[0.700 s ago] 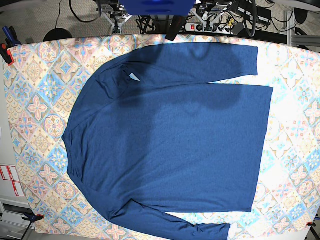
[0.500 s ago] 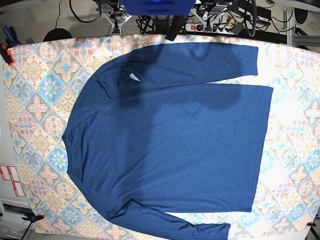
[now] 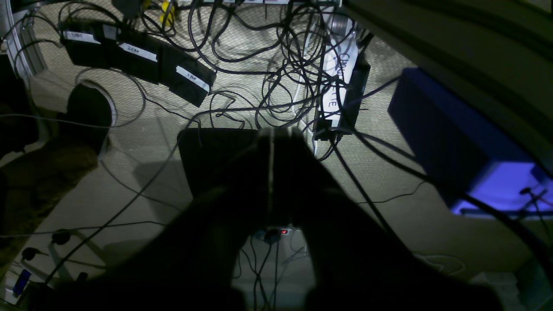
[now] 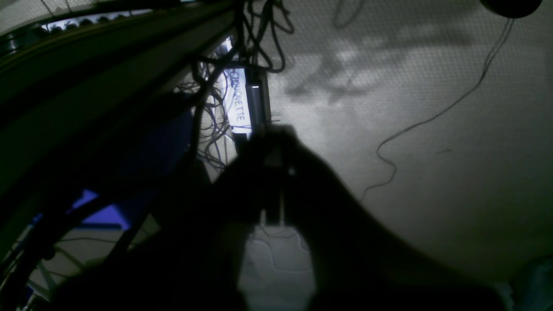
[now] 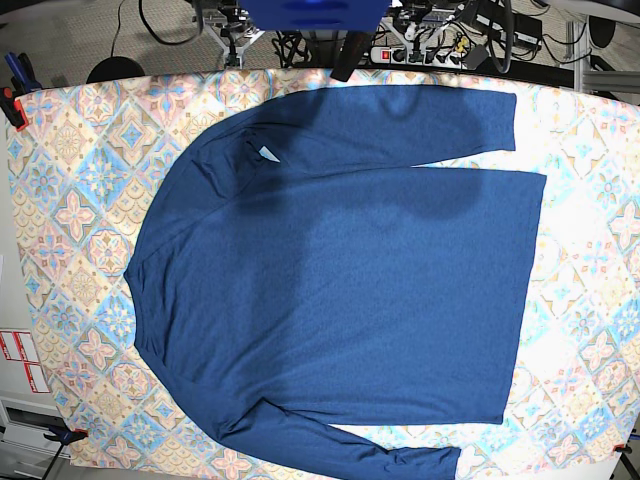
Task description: Fold the T-shirt properly
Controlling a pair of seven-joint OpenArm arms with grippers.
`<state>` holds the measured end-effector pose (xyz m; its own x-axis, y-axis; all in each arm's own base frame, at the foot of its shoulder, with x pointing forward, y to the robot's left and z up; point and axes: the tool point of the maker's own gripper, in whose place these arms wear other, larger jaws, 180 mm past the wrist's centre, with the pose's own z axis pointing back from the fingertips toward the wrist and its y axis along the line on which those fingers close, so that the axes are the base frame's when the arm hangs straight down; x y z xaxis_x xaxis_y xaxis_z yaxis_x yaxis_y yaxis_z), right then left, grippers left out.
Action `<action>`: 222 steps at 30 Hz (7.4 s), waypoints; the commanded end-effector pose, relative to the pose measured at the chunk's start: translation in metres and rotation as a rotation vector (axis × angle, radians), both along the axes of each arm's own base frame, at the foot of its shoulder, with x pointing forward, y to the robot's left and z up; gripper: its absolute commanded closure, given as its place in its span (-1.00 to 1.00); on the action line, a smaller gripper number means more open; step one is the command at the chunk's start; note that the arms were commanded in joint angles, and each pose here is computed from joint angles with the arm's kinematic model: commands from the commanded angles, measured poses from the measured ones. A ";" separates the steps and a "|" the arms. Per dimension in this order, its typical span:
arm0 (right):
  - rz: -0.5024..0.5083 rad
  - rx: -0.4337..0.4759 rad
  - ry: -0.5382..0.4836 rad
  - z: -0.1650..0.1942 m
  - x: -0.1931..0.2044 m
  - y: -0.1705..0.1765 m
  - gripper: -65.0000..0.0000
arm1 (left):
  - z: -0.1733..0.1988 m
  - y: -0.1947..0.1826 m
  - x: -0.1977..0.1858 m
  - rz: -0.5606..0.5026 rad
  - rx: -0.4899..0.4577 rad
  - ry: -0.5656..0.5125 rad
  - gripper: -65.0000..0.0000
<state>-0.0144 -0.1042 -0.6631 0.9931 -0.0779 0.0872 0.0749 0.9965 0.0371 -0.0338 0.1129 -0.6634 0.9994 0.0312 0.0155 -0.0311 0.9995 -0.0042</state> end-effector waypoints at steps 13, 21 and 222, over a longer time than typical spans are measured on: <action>0.009 -0.047 0.069 0.003 -0.050 -0.031 1.00 | 0.010 0.020 -0.026 -0.020 0.033 -0.043 1.00; 0.028 -0.103 0.063 0.016 -0.086 -0.066 1.00 | 0.016 0.037 -0.069 -0.022 0.058 0.022 1.00; -0.202 -0.049 -0.613 0.241 0.331 -0.150 0.99 | 0.257 0.187 0.295 0.479 -0.277 -0.896 1.00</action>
